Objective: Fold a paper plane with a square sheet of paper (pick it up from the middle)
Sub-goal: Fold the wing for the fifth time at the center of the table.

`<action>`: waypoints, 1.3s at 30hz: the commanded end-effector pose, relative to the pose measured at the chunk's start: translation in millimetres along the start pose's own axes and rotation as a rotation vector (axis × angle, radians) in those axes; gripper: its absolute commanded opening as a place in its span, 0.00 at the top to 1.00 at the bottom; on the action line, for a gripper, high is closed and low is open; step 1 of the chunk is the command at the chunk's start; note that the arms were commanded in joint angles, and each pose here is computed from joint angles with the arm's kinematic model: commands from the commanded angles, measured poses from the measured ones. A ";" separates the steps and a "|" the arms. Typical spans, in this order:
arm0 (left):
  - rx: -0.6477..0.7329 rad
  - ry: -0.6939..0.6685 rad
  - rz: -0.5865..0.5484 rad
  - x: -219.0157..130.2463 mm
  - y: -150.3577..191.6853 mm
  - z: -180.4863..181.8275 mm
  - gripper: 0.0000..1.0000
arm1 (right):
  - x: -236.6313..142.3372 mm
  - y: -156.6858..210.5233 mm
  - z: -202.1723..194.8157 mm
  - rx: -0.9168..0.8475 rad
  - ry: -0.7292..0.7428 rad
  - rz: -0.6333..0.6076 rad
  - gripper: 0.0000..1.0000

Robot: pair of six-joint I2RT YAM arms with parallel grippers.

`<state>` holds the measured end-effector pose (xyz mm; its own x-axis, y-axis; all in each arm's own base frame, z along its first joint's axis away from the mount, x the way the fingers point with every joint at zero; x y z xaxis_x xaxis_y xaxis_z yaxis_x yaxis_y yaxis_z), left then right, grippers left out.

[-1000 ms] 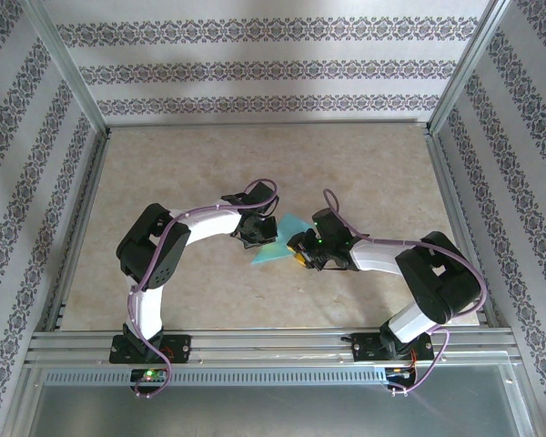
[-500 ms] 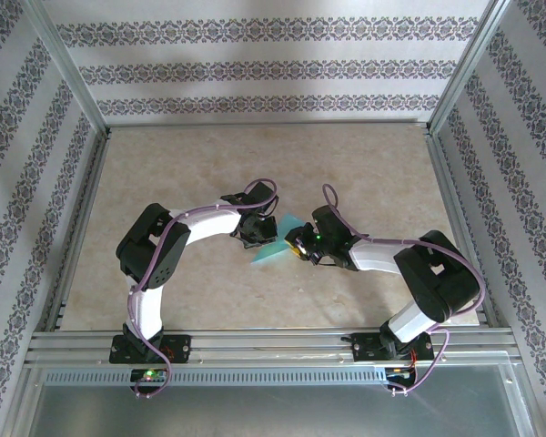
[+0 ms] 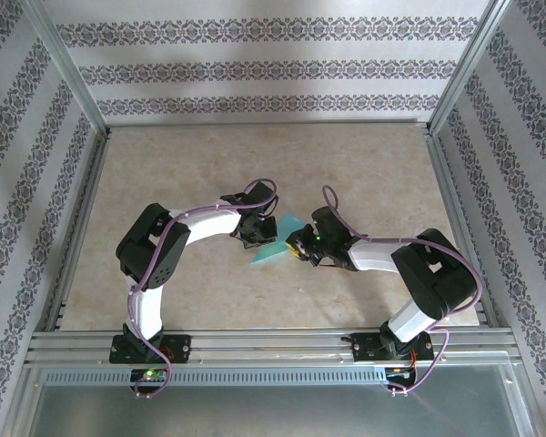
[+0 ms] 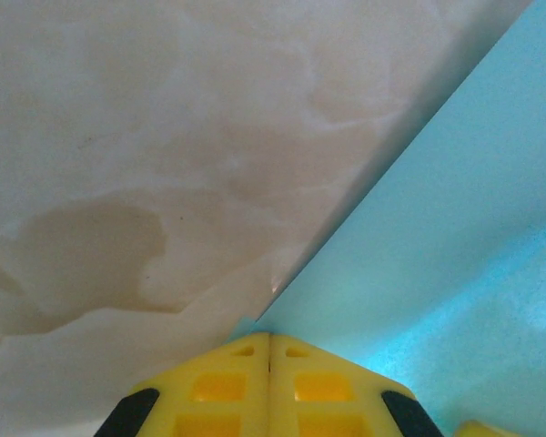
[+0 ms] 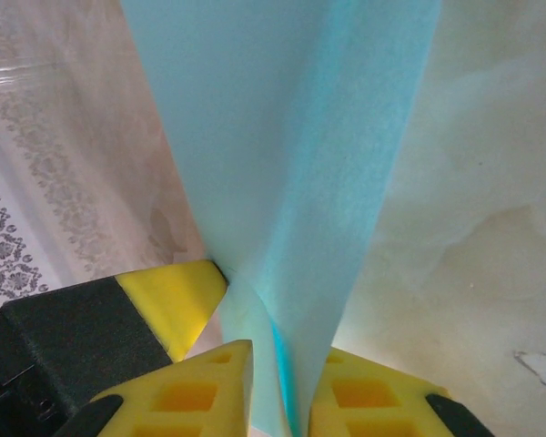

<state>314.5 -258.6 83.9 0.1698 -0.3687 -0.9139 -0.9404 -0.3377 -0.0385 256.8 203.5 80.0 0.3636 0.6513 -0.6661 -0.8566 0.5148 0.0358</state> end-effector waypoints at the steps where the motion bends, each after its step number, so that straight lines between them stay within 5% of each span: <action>1: -0.005 -0.036 -0.002 -4.4 -1.7 11.2 0.95 | 1.3 -1.3 -9.2 0.022 0.025 0.008 0.87; 10: 0.161 0.139 -0.131 -55.8 -11.4 -17.0 0.76 | -8.1 -6.3 1.0 -0.026 0.015 -0.017 1.00; 21: 0.737 0.313 -0.321 -78.6 19.3 -14.5 0.45 | -21.4 -12.5 12.0 -0.015 -0.009 0.004 1.00; 31: 1.116 0.248 -0.361 -49.4 43.0 -14.7 0.43 | -26.1 -17.0 19.8 0.007 -0.022 0.010 1.00; 39: 1.257 0.196 -0.363 -30.6 51.2 -21.1 0.43 | -25.4 -19.8 22.2 0.028 -0.030 0.017 1.00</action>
<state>263.8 -273.4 117.4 0.3760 -0.5779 -0.7243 -0.5484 0.4912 -0.6767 268.5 188.0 102.2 0.3543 0.6600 -0.6625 -0.8561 0.5139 0.0541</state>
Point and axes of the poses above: each hand's point on the last joint's axis, 136 mm out from that joint toward the fingers, its own x axis out along the fingers, its own z axis along the line the jaws close on, y = z × x, the point moved 7 cm from there along -x, back along the fingers, and after that the axes turned 7 degrees about -x, right-handed, at the moved point
